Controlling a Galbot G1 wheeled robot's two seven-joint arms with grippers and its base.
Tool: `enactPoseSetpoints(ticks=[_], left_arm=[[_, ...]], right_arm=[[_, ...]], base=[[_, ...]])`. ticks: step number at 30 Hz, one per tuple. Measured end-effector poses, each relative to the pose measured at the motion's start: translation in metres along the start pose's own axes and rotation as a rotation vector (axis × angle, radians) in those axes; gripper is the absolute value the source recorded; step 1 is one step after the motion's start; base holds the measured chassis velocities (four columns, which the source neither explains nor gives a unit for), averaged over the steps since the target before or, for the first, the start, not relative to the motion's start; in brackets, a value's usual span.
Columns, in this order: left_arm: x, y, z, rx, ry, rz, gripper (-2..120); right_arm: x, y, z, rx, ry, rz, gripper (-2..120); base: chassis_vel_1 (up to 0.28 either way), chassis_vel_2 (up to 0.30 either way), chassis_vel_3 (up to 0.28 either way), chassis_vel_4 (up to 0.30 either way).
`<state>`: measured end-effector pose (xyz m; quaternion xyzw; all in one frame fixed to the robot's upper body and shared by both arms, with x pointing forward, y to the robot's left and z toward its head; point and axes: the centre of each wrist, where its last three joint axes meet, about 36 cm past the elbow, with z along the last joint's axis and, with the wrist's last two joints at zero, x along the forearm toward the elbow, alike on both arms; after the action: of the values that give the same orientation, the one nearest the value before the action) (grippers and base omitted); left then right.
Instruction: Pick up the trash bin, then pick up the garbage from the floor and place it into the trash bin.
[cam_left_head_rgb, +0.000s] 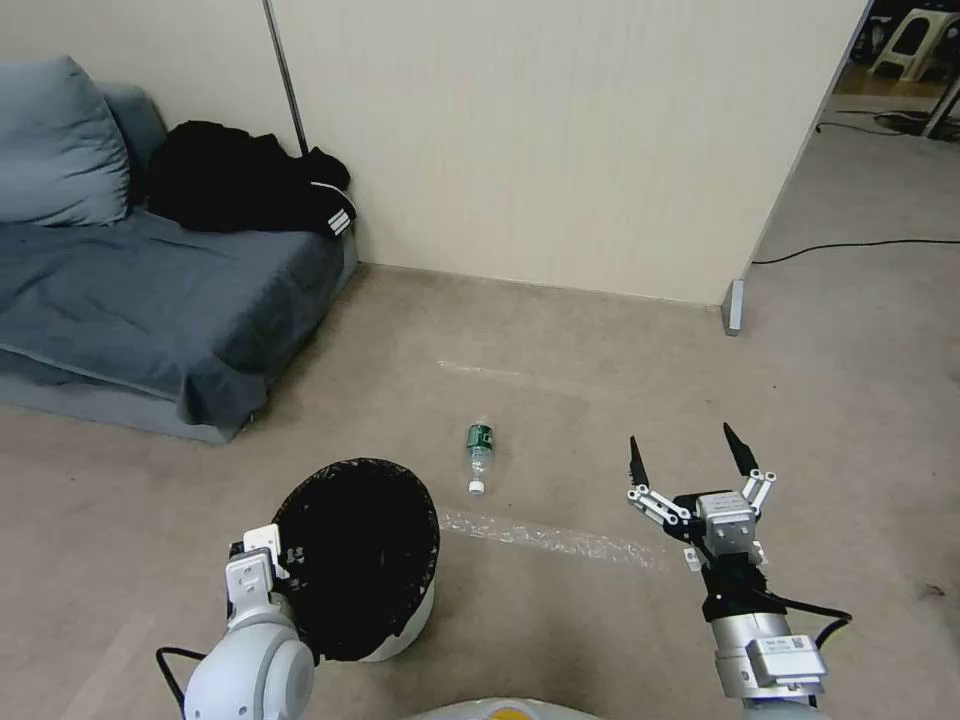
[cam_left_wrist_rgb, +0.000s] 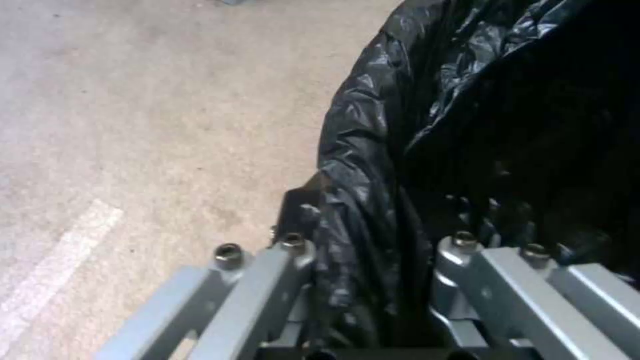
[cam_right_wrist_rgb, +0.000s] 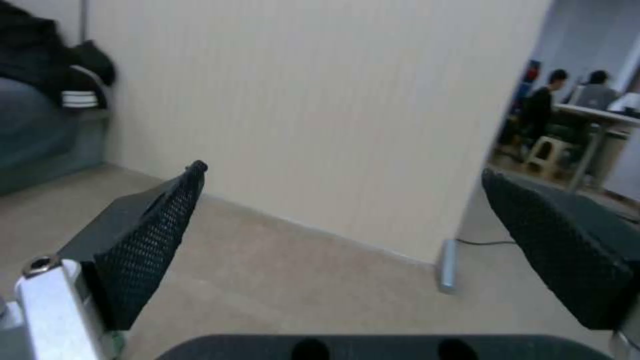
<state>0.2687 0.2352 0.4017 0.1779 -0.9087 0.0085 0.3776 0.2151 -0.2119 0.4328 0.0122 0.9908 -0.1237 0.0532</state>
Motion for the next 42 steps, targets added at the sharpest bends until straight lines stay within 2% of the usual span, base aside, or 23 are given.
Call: enactPoseSetpoints(ticks=[5, 7, 20, 24, 30, 37, 42], left_arm=[[0.019, -0.004, -0.014, 0.015, -0.049, 0.037, 6], [0.036, -0.004, -0.028, 0.029, -0.105, 0.035, 1], [0.084, -0.002, -0.051, 0.071, -0.213, 0.066, 1], [0.094, -0.001, -0.052, 0.073, -0.223, 0.075, 1], [0.105, 0.004, -0.048, 0.065, -0.240, 0.049, 1], [0.108, 0.009, -0.041, 0.039, -0.260, 0.013, 1], [0.108, 0.009, -0.038, 0.028, -0.276, 0.019, 1]], right_arm=[[0.000, 0.001, -0.003, 0.001, 0.010, 0.019, 100], [0.000, 0.001, -0.003, 0.002, 0.010, 0.020, 100], [0.000, 0.004, -0.001, 0.012, -0.045, 0.007, 100], [0.000, 0.003, -0.001, -0.001, -0.067, -0.009, 100], [-0.001, 0.003, -0.001, -0.005, -0.074, -0.014, 100], [0.000, 0.006, -0.003, -0.035, -0.113, -0.045, 100], [0.000, 0.006, -0.003, -0.037, -0.116, -0.047, 100]], base=[[0.000, 0.000, 0.000, 0.000], [0.000, 0.000, 0.000, 0.000], [0.000, 0.000, 0.000, 0.000], [0.000, 0.000, 0.000, 0.000], [0.000, 0.000, 0.000, 0.000], [0.000, 0.000, 0.000, 0.000], [0.000, 0.000, 0.000, 0.000]])
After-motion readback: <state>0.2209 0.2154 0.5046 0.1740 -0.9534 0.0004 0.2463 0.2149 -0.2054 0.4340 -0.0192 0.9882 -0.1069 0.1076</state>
